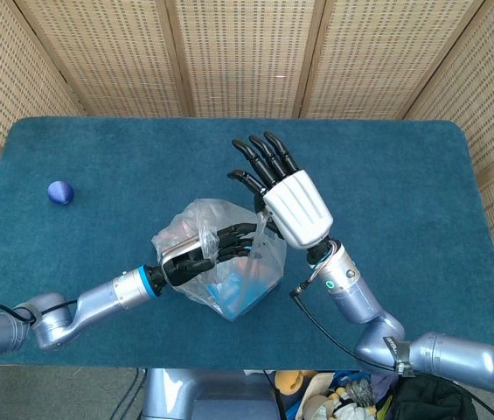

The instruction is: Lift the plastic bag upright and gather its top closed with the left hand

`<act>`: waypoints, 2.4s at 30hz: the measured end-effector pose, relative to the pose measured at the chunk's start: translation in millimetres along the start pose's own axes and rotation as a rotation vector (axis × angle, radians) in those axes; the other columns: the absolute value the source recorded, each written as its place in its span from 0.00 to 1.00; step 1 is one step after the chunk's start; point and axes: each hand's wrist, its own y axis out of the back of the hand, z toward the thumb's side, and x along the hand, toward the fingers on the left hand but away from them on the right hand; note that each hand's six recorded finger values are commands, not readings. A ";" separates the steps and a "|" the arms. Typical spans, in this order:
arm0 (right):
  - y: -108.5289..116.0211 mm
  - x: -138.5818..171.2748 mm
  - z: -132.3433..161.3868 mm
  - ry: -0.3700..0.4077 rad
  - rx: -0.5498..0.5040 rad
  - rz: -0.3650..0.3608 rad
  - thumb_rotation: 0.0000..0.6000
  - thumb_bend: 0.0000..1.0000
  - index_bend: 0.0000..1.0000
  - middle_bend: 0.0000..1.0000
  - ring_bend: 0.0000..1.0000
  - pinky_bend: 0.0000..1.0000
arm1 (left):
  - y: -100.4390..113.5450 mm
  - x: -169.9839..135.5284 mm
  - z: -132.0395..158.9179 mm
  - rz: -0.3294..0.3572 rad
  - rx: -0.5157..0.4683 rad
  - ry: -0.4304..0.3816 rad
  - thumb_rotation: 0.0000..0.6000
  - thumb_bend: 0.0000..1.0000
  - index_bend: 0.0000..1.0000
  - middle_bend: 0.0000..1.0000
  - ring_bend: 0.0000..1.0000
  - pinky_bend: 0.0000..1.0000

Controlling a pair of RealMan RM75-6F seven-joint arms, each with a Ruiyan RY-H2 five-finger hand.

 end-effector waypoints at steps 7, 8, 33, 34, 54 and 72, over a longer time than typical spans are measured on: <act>0.9 -1.1 4.6 0.009 -0.015 0.001 1.00 0.94 0.28 0.09 0.00 0.01 | -0.9 4.0 -2.2 -0.003 0.029 0.006 0.50 0.15 0.11 0.01 0.10 0.11; 0.8 -1.1 4.8 0.010 -0.015 0.002 1.00 0.94 0.28 0.09 0.00 0.01 | -1.0 4.3 -1.9 -0.003 0.034 0.005 0.50 0.15 0.12 0.01 0.09 0.11; 4.0 -0.9 1.0 0.003 -0.020 -0.005 1.00 0.94 0.28 0.09 0.00 0.01 | -11.0 6.5 3.1 0.009 0.158 0.016 0.48 0.15 0.14 0.03 0.09 0.06; 4.7 -0.8 0.4 0.002 -0.020 -0.006 1.00 0.94 0.28 0.09 0.00 0.01 | -8.3 4.2 2.6 0.018 0.160 0.019 0.48 0.15 0.14 0.03 0.09 0.06; 11.1 -0.6 -4.8 -0.006 0.002 -0.014 1.00 0.94 0.28 0.09 0.00 0.01 | -3.0 -16.8 8.4 -0.041 0.138 0.010 0.46 0.15 0.08 0.00 0.00 0.05; 9.4 -1.0 -7.2 -0.013 0.005 -0.015 1.00 0.94 0.28 0.09 0.00 0.01 | -6.7 -20.9 10.1 -0.072 0.164 0.015 0.46 0.15 0.00 0.00 0.00 0.04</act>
